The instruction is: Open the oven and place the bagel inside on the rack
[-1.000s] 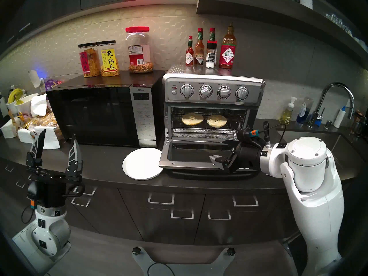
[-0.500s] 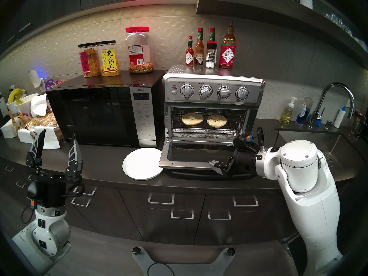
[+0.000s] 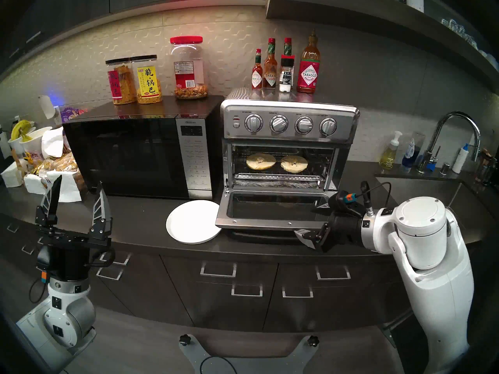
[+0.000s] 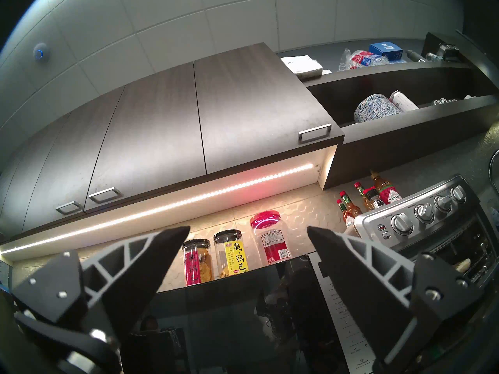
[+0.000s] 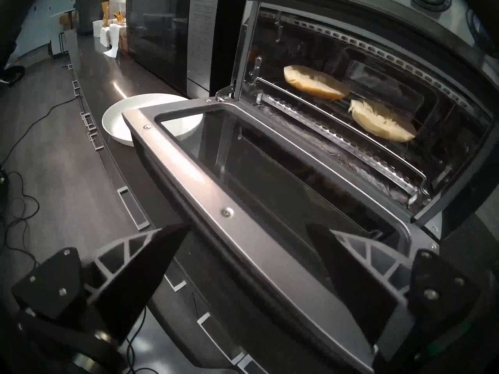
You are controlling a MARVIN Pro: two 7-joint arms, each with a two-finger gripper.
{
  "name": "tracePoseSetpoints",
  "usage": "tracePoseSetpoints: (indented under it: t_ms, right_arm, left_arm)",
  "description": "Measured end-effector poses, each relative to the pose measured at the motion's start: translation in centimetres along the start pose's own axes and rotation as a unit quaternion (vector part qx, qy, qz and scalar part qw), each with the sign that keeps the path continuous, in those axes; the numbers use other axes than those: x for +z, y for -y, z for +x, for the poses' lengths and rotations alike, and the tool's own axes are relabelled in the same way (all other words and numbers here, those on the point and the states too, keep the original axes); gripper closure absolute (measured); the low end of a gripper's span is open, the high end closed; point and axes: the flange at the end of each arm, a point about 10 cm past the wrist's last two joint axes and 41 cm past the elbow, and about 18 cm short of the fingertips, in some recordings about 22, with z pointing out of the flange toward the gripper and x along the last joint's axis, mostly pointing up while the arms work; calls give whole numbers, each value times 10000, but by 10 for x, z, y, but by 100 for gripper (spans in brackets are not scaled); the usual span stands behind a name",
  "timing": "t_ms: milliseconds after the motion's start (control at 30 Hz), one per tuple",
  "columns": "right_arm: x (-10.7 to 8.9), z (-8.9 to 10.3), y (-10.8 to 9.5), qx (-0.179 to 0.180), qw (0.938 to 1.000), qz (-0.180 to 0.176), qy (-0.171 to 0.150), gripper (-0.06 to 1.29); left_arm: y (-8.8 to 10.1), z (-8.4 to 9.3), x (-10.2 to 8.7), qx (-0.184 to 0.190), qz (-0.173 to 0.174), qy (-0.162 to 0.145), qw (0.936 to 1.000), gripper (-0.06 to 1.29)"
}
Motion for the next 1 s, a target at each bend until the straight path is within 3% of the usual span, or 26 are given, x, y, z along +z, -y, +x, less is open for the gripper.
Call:
tracePoseSetpoints:
  t_ms: [133,567,767,1000]
  right_arm:
    - [-11,-9,-2,156,9998,80,30,-1]
    - [-49,-45,-22,776,9965,-201,241,-1]
    - [-66,-49,-17,948,9951,-199,189,-1]
    - [-72,-63,-6,1173,9925,-27,328,-1]
  left_arm:
    - [0,0,0,-3,0,-3,10000,1]
    - [0,0,1,-7,5,-13,10000,1]
    - [0,0,1,-8,6,-17,10000,1]
    - [-1,0,1,-7,4,-20,10000,1]
